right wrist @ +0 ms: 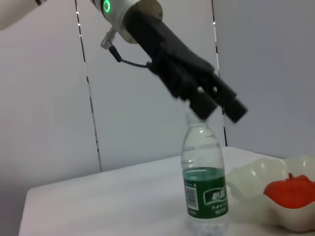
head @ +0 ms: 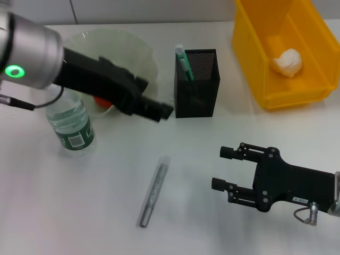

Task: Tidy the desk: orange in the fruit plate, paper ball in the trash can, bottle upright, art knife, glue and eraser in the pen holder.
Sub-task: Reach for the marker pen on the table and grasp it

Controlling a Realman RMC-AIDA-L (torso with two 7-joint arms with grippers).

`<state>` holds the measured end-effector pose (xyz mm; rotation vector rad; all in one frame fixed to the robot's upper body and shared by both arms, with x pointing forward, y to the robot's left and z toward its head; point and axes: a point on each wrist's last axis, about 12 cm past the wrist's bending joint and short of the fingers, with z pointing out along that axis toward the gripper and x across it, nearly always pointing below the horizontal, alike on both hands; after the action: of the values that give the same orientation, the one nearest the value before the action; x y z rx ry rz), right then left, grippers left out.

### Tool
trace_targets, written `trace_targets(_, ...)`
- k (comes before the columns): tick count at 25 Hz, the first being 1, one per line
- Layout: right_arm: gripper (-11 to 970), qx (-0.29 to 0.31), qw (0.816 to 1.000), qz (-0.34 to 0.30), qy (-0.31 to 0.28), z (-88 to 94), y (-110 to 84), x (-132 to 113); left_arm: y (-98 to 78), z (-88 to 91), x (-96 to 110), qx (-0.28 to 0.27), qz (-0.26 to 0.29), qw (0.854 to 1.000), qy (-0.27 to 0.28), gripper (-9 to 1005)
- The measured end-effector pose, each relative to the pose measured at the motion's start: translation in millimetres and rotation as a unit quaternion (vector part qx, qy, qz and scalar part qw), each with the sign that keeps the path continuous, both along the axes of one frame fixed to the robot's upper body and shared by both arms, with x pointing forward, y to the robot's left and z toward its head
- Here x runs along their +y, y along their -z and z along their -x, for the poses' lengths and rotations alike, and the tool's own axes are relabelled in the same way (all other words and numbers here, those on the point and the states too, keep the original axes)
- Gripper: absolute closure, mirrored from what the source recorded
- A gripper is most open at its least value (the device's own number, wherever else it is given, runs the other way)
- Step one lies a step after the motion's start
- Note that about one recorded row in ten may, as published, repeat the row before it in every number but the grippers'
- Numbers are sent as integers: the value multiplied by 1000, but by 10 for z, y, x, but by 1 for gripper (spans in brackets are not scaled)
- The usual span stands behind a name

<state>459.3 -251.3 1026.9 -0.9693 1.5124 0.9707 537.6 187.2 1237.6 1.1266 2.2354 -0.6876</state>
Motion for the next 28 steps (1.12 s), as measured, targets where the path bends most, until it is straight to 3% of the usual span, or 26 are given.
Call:
trace_targets(6,292,-1,1000,2,1,-37,-4,22,118,32,-244,15,-70,997,21,199)
trace_targets(14,291,-22,999,-1,34,-118,-13,11,166,44,-291,25,-78,996,26,199)
trace_targets(15,291,-24,999,-1,37,-124,-10,11,394,-27,-264,64,-83,994,13,199)
trace_targets(16,291,-25,999,0,40,-133,-7,12,485,-57,-249,81,-87,993,12,199)
trace_targets(23,291,-28,999,2,40,-152,-18,2,462,-118,-326,69,-103,992,12,199)
trace_targets(28,292,-29,999,5,37,-145,-14,-6,431,-116,-514,67,-141,988,16,199)
